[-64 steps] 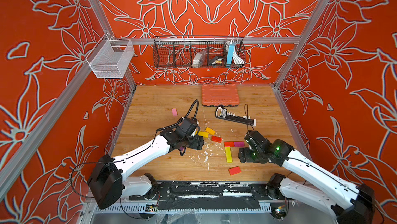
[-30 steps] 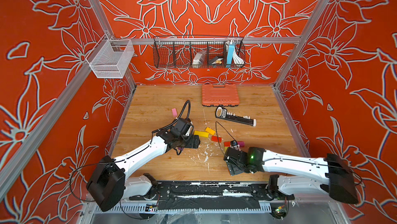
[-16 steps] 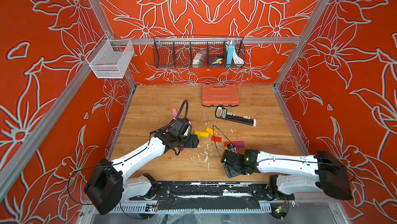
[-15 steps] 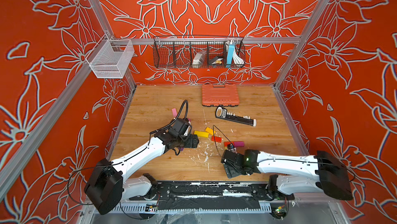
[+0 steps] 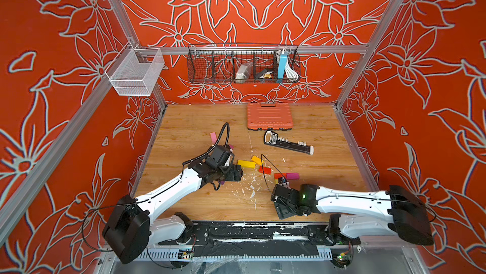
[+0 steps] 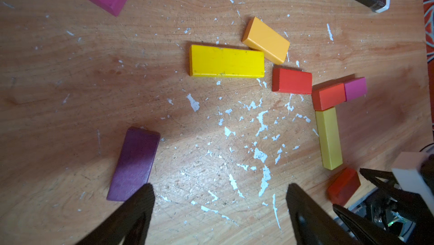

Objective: Assemble the letter c with building blocks
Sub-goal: Assemble the building block at the center of the board.

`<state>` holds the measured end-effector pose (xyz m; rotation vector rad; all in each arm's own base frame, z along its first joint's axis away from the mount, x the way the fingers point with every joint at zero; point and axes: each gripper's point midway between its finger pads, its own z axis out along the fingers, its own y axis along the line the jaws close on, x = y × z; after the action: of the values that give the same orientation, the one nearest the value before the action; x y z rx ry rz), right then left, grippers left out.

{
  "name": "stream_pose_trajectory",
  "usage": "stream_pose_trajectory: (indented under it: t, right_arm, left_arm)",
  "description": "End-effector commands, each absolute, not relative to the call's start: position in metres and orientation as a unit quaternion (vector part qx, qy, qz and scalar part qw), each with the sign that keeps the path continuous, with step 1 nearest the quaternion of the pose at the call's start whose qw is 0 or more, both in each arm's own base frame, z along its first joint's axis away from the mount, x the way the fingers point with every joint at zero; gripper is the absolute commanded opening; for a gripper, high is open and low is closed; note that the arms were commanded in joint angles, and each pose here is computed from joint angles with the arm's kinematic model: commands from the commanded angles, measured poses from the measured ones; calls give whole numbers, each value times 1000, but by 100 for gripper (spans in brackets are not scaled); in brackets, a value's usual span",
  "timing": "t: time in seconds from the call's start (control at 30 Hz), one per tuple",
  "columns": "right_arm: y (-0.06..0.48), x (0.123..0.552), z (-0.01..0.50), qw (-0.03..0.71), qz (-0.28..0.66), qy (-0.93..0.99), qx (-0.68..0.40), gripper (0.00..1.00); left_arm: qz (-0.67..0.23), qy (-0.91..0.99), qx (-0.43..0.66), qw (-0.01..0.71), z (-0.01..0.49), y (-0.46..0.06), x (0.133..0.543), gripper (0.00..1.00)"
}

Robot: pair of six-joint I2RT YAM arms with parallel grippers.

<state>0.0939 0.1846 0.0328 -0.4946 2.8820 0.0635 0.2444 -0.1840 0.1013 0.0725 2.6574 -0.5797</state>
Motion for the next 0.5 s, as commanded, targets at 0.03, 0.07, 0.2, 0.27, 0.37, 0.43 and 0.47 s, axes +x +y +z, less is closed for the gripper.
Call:
stream_pose_trajectory:
  t: [0.03,0.07,0.2,0.27,0.37,0.43,0.47]
  right_arm:
    - [178,89,26,98,9,981,-166,85]
    - [177,88,26,96,8,981,-166,85]
    - [177,87,23,92,3,982,-167,85]
    - [175,87,21,89,-3,982,-168,85]
    - [174,86,19,86,-8,982,-169,82]
    - [174,86,18,84,-10,982,-170,80]
    - [174,86,18,83,-10,982,-170,79]
  left_arm:
    - [-208,955,19,210,102,-180,242,89]
    - [-208,955,20,210,102,-180,242,89]
    - [-209,955,19,211,102,-179,241,89]
    - [-209,955,18,212,103,-179,241,89]
    - [-211,954,16,215,104,-178,241,89]
    - [-211,953,15,216,104,-178,240,89]
    - [-212,953,13,218,105,-178,240,89]
